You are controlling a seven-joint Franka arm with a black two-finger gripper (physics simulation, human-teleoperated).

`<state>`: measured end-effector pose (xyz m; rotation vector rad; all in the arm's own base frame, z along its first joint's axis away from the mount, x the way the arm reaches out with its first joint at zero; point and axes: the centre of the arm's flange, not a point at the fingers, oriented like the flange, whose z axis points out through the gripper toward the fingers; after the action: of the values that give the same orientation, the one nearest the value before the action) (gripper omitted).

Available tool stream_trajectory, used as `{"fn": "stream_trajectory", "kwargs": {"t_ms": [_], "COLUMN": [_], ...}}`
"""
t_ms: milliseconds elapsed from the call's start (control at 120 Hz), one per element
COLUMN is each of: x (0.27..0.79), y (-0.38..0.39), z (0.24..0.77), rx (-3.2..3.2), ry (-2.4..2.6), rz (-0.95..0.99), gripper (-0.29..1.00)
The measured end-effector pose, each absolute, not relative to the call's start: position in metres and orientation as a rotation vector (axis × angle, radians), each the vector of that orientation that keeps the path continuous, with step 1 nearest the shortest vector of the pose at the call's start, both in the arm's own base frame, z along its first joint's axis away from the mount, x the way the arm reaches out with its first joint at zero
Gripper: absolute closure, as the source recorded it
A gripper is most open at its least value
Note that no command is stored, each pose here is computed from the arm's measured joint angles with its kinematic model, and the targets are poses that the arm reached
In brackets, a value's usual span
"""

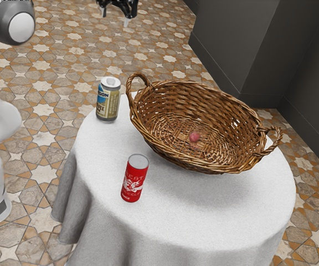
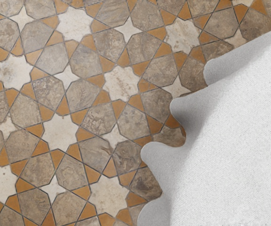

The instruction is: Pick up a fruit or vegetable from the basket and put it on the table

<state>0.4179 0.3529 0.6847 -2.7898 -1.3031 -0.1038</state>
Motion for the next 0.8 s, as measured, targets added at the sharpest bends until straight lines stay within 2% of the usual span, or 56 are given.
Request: {"fn": "stream_trajectory", "kwargs": {"t_ms": [108,233,317,375,425,467,517,583,642,800], "x": [0.445,0.428,0.402,0.436,0.5,0.565,0.599,0.63,0.647,0.664], "y": [0.323,0.348,0.349,0.294,0.231,0.117,0.049,0.03,0.026,0.002], "z": [0.688,0.694,0.775,0.793,0.755,0.707,0.651,0.587,0.552,0.539], "rx": [-2.819,-2.787,-2.702,-2.732,-2.735,-2.84,-2.933,-3.007,-3.077,-3.209], "ry": [-1.225,-1.319,-1.357,-1.231,-1.113,-0.854,-0.709,-0.69,-0.685,-0.609], "rz": [-0.154,-0.201,-0.43,-0.467,-0.341,-0.259,-0.17,-0.066,-0.016,-0.042], "gripper": [0.0,0.0,0.0,0.0,0.0,0.0,0.01,0.01,0.0,0.0]}}
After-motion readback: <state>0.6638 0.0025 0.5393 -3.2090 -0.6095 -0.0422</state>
